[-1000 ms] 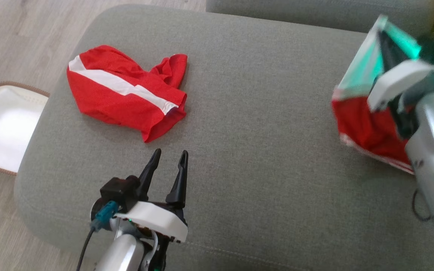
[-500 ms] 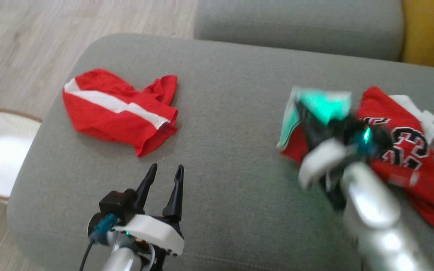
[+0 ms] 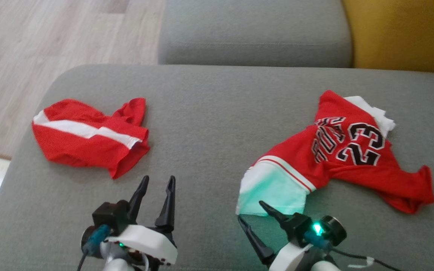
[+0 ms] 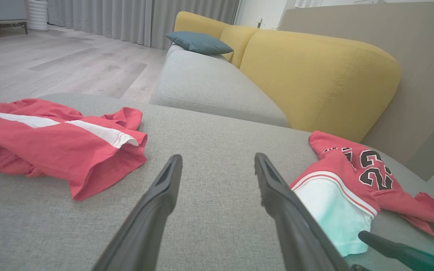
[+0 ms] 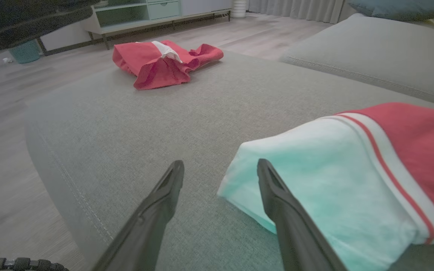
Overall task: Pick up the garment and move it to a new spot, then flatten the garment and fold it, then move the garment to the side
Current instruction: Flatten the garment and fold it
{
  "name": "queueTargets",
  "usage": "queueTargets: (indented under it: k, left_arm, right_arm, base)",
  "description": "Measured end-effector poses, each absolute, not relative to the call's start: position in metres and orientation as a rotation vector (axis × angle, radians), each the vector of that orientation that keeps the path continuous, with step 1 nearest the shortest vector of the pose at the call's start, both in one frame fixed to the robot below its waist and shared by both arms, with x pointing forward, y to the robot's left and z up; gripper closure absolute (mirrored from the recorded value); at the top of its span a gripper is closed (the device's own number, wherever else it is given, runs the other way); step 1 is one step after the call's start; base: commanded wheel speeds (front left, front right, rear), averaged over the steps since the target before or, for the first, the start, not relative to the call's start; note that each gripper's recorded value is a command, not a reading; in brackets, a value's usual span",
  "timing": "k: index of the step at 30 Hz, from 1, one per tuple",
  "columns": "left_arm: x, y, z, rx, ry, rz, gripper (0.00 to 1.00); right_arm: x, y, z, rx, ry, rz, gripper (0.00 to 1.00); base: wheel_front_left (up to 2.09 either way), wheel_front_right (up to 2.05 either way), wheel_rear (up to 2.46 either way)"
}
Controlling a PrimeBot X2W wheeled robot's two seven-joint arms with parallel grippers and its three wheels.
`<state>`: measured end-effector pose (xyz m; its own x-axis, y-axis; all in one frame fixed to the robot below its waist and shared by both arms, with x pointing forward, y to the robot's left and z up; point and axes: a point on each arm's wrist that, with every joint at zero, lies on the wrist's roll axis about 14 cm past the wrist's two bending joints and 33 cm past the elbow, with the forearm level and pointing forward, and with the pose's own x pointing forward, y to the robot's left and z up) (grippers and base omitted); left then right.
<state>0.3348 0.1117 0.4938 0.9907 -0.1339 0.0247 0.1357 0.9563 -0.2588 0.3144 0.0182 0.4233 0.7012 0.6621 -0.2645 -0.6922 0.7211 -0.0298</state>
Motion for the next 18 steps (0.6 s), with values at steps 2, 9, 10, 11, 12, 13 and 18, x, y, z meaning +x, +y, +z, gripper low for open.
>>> queueTargets:
  k: [2, 9, 10, 11, 12, 13, 18]
  left_arm:
    - [0.335, 0.11, 0.494, -0.263, -0.008, -0.144, 0.0]
    - [0.339, 0.094, 0.502, -0.261, -0.025, -0.198, 0.0]
    - [0.339, 0.091, 0.502, -0.262, -0.025, -0.206, 0.0]
    - [0.339, 0.089, 0.503, -0.263, -0.025, -0.214, 0.0]
    - [0.34, 0.086, 0.504, -0.267, -0.026, -0.222, 0.0]
    - [0.341, 0.084, 0.505, -0.272, -0.027, -0.229, 0.0]
    - [0.343, 0.075, 0.506, -0.297, -0.024, -0.253, 0.0]
  right_arm:
    - [0.314, 0.014, 0.428, -0.11, 0.234, 0.731, 0.0]
    - [0.349, -0.047, 0.471, -0.071, 0.107, 0.495, 0.0]
    - [0.354, -0.06, 0.479, -0.071, 0.082, 0.45, 0.0]
    - [0.359, -0.074, 0.486, -0.073, 0.061, 0.405, 0.0]
    - [0.362, -0.088, 0.492, -0.073, 0.046, 0.36, 0.0]
    - [0.365, -0.103, 0.497, -0.07, 0.028, 0.314, 0.0]
    - [0.357, -0.176, 0.503, -0.041, 0.003, 0.089, 0.0]
  base:
    - [0.0, 0.0, 0.0]
    - [0.0, 0.0, 0.0]
    - [0.0, 0.0, 0.0]
    - [0.0, 0.0, 0.0]
    - [0.0, 0.0, 0.0]
    - [0.0, 0.0, 0.0]
    - [0.0, 0.0, 0.0]
